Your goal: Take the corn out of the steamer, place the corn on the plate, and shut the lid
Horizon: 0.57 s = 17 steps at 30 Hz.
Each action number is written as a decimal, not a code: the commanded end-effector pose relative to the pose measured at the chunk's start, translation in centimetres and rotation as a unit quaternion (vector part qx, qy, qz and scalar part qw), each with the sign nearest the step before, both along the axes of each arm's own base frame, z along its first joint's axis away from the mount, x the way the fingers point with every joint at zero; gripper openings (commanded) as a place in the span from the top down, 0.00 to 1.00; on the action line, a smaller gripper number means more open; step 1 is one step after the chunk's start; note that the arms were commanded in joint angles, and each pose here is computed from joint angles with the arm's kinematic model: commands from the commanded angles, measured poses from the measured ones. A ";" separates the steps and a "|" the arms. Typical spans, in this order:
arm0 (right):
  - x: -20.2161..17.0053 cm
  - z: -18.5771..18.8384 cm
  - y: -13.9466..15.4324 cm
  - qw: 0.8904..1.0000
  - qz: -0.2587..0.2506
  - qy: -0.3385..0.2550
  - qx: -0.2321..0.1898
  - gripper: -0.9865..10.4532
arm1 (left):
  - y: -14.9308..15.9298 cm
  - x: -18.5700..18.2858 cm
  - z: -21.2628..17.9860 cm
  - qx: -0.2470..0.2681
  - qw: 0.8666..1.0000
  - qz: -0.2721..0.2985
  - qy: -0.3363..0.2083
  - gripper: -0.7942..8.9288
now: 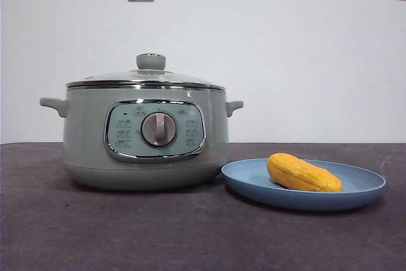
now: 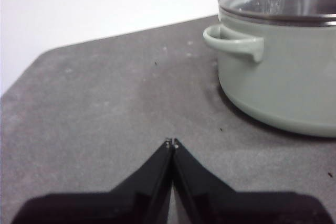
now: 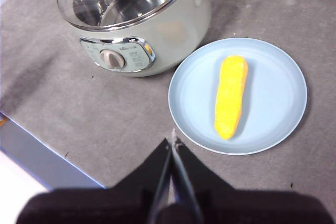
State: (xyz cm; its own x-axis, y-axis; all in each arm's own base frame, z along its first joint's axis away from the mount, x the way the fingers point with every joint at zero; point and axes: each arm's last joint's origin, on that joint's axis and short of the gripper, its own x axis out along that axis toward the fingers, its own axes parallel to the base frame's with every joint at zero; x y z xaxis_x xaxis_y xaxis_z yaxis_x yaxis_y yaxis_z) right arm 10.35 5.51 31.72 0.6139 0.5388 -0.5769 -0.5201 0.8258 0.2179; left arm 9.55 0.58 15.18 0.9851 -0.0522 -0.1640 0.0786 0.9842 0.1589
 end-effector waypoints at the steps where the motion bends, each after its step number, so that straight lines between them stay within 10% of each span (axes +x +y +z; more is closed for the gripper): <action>1: 0.0 0.0 0.0 1.000 0.001 -0.003 -0.001 0.91 | 0.0 0.0 -0.4 -0.006 1.000 0.001 0.000 0.92; 17: 0.0 0.0 0.0 1.000 0.000 -0.003 -0.002 0.91 | 0.0 0.0 -0.4 -0.006 1.000 0.003 0.002 0.92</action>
State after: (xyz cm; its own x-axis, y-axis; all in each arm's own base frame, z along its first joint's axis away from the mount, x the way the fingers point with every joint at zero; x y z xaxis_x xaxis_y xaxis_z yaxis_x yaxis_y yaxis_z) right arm 10.36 5.51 31.72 0.6148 0.5372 -0.5775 -0.5189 0.8269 0.2168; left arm 9.53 0.59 15.23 0.9861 -0.0517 -0.1581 0.0763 0.9852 0.1537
